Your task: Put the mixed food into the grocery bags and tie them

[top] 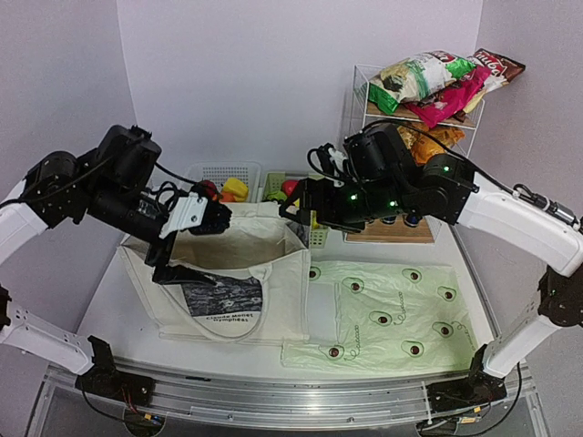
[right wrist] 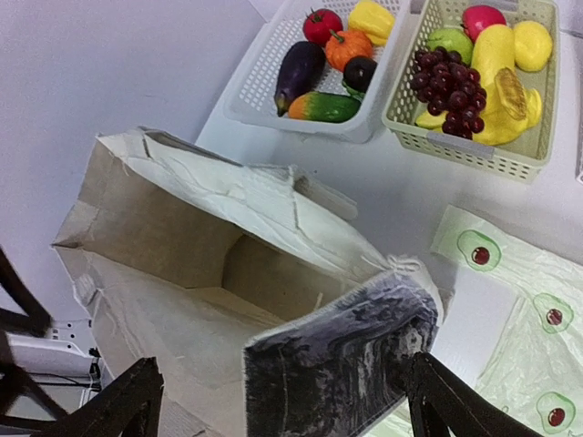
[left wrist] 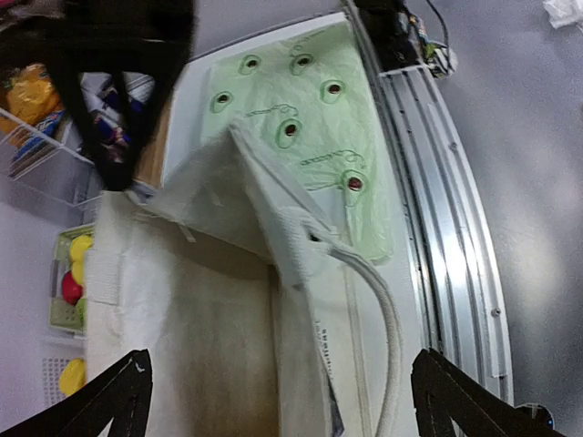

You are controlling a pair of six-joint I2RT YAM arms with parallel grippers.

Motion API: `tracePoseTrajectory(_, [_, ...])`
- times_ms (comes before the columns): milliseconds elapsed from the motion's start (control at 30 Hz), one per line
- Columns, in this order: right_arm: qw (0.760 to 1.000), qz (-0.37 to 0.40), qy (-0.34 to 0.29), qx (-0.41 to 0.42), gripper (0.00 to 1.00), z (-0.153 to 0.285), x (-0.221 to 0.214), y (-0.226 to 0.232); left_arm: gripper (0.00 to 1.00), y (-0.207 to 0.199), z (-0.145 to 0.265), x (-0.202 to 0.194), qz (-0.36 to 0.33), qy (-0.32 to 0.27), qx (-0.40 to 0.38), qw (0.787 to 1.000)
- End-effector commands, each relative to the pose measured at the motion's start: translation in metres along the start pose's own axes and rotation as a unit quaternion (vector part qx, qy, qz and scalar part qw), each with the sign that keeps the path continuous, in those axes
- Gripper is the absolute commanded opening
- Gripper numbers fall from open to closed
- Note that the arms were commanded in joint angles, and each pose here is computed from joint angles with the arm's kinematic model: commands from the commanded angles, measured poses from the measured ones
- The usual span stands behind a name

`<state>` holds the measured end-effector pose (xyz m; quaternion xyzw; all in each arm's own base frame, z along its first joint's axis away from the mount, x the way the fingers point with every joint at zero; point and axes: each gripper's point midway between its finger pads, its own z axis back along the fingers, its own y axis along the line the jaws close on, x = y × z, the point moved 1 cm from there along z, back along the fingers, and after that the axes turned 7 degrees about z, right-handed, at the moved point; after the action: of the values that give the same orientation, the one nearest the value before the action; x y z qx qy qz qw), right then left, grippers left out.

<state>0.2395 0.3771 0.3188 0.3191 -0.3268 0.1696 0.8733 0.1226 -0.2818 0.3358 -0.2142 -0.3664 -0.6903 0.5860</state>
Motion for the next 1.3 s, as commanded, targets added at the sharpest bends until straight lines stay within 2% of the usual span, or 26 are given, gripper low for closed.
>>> tracePoseTrajectory(0, [0.999, 0.001, 0.006, -0.043, 0.91, 0.001, -0.001, -0.014, 0.99, 0.088, 0.017, 0.026, 0.069, 0.011, 0.102, 0.992])
tracePoseTrajectory(67, [0.999, 0.019, 0.000, -0.037, 0.92, 0.006, 0.005, -0.011, 0.99, 0.126, 0.019, 0.013, 0.097, 0.036, 0.104, 0.989])
tracePoseTrajectory(167, [0.997, 0.048, -0.005, -0.054, 0.94, 0.015, 0.012, -0.015, 1.00, 0.146, 0.015, -0.015, 0.080, 0.076, 0.098, 0.989])
tracePoseTrajectory(300, [0.995, 0.059, 0.014, -0.078, 0.96, 0.022, 0.014, -0.032, 0.99, 0.139, -0.006, -0.050, 0.060, 0.120, 0.042, 0.990])
tracePoseTrajectory(533, [0.995, 0.054, 0.032, -0.083, 0.96, 0.022, 0.013, -0.047, 1.00, 0.156, -0.024, -0.079, 0.063, 0.131, 0.007, 0.989])
tracePoseTrajectory(667, [0.995, 0.050, 0.042, -0.073, 0.96, 0.024, 0.015, -0.050, 0.99, 0.136, -0.041, -0.102, 0.075, 0.149, -0.051, 0.985])
tracePoseTrajectory(833, [0.997, 0.003, 0.028, -0.075, 0.97, 0.047, 0.030, -0.071, 0.99, 0.145, -0.057, -0.122, 0.068, 0.167, -0.023, 0.983])
tracePoseTrajectory(867, [0.997, 0.001, 0.024, -0.073, 0.98, 0.052, 0.033, -0.072, 0.96, 0.147, -0.057, -0.121, 0.066, 0.164, -0.020, 0.984])
tracePoseTrajectory(933, [0.997, -0.004, 0.011, -0.071, 0.98, 0.064, 0.042, -0.077, 0.84, 0.149, -0.057, -0.118, 0.067, 0.162, -0.019, 0.984])
tracePoseTrajectory(967, [0.998, -0.009, 0.002, -0.069, 0.98, 0.071, 0.049, -0.080, 0.71, 0.150, -0.056, -0.117, 0.072, 0.163, -0.017, 0.984])
tracePoseTrajectory(1033, [0.998, -0.019, -0.017, -0.064, 0.98, 0.082, 0.063, -0.085, 0.37, 0.152, -0.052, -0.116, 0.080, 0.166, -0.009, 0.983])
tracePoseTrajectory(1100, [0.997, -0.032, -0.036, -0.053, 0.98, 0.092, 0.083, -0.091, 0.10, 0.154, -0.045, -0.110, 0.083, 0.161, 0.010, 0.983])
tracePoseTrajectory(1133, [0.997, -0.043, -0.048, -0.048, 0.98, 0.098, 0.097, -0.096, 0.03, 0.156, -0.041, -0.107, 0.085, 0.156, 0.023, 0.984])
tracePoseTrajectory(1167, [0.996, -0.057, -0.058, -0.037, 0.98, 0.103, 0.110, -0.100, 0.01, 0.159, -0.036, -0.103, 0.090, 0.150, 0.038, 0.984])
tracePoseTrajectory(1267, [0.988, -0.106, -0.109, -0.034, 0.98, 0.125, 0.154, -0.127, 0.00, 0.164, -0.023, -0.098, 0.133, 0.145, 0.084, 0.977])
